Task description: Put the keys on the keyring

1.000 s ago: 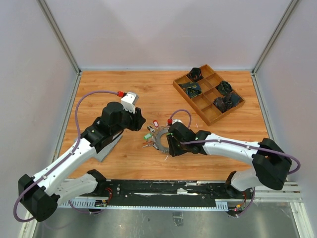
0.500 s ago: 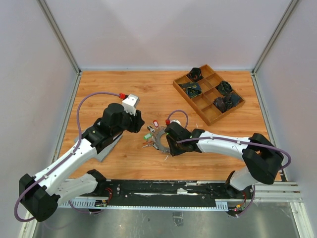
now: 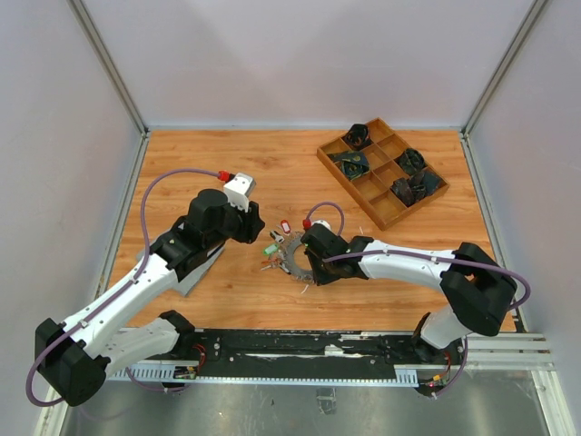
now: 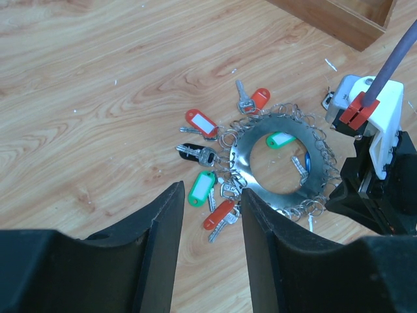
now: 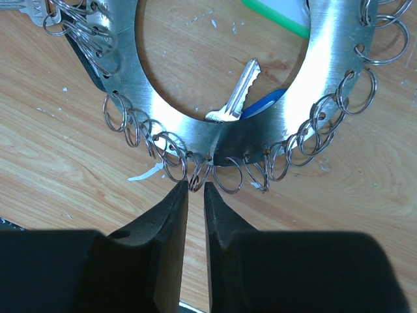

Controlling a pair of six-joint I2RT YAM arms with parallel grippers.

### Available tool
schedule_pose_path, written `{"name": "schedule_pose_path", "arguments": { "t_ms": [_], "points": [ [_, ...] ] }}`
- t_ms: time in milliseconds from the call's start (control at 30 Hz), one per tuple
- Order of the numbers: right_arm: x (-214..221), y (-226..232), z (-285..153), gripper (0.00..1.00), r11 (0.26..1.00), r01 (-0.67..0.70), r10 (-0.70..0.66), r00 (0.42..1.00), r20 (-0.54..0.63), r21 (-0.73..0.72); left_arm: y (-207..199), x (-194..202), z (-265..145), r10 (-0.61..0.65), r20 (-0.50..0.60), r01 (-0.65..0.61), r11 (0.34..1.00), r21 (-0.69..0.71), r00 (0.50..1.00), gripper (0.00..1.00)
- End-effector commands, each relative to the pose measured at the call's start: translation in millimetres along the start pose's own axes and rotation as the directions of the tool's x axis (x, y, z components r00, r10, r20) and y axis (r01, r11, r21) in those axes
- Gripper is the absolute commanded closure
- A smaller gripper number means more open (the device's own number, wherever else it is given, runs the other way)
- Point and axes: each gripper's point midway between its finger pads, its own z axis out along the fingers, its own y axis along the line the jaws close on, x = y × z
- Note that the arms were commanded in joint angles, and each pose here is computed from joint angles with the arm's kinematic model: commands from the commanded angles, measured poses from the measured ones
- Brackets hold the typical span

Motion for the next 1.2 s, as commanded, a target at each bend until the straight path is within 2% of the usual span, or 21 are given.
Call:
{"name": "schedule_pose_path", "arguments": {
  "t_ms": [0,167,333,533,733,1000,1167],
  "points": [
    [-1,3,2,0.81,1.000,0.000,0.000,1.000,0.007,0.006,2,-5,-1,0.004,0.016,-0.004,1.000,-0.006,1.000,0.54],
    [2,2,5,0.78,1.000,0.004,-0.004,1.000,-0.007,0.010,2,-5,-1,0.004,0.019,-0.003,1.000,-0.006,1.000,0.54],
    [3,2,8,0.81,1.000,0.008,-0.008,1.000,-0.013,0.010,4,-5,-1,0.006,0.017,-0.006,1.000,-0.012,1.000,0.54],
    [-4,-1,0,0.99,1.000,0.020,-0.020,0.999,0.027,0.016,5,-7,-3,0.006,0.024,-0.006,1.000,-0.017,1.000,0.54],
    [-21,-3,-28,0.99,0.994,0.112,-0.109,0.984,0.140,-0.011,2,-18,-10,0.011,0.066,-0.011,1.000,-0.002,0.998,0.54],
    [-42,10,-84,0.99,0.930,0.354,-0.307,0.897,0.318,-0.101,-26,-44,-28,0.020,0.181,-0.047,0.988,0.147,0.983,0.54],
    [-60,22,-130,0.99,0.864,0.486,-0.379,0.799,0.466,-0.130,-58,-62,-45,0.039,0.259,-0.122,0.941,0.315,0.965,0.55]
  ]
}}
